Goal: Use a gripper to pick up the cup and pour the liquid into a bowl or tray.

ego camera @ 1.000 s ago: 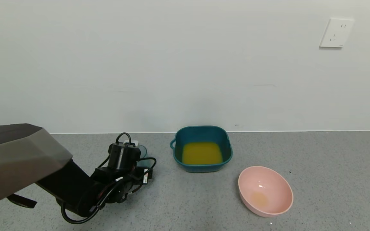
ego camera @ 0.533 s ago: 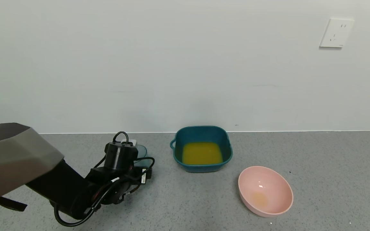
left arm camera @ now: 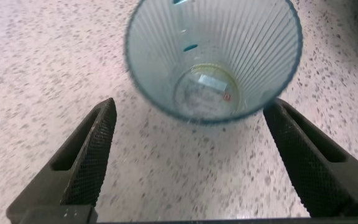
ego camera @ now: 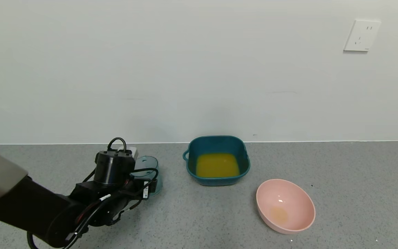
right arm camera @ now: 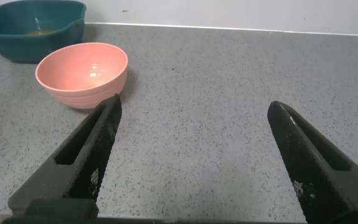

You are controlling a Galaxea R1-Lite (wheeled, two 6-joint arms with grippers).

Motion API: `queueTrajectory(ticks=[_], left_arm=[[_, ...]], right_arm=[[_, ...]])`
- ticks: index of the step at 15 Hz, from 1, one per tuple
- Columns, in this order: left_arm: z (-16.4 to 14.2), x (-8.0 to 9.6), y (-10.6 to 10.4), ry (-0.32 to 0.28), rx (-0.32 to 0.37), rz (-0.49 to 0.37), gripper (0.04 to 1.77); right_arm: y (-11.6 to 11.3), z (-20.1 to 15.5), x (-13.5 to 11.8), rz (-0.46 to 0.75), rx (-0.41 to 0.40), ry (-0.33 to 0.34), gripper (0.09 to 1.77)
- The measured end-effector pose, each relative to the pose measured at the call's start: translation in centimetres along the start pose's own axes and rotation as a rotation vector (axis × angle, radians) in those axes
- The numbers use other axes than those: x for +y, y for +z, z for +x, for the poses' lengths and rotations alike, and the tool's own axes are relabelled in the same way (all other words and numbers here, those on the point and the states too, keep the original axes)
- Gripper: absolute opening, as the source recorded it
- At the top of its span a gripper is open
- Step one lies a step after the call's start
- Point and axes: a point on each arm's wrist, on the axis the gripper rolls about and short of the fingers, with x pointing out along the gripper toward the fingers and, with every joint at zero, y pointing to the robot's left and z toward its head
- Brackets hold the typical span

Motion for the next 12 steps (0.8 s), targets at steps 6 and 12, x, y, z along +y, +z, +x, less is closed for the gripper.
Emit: queueTrajectory(ticks=[6, 12], left_arm=[[-5.2, 1.6, -0.4, -0.021, -0.002, 0.012, 1.70], [-11.0, 3.6, -1.6, -0.048, -0.026, 0.017, 1.71]], right_arm=[[0.0, 0.0, 0.0, 0.000, 0.000, 0.000, 1.71], [0.0, 0.0, 0.0, 0.000, 0.000, 0.000, 1.71]])
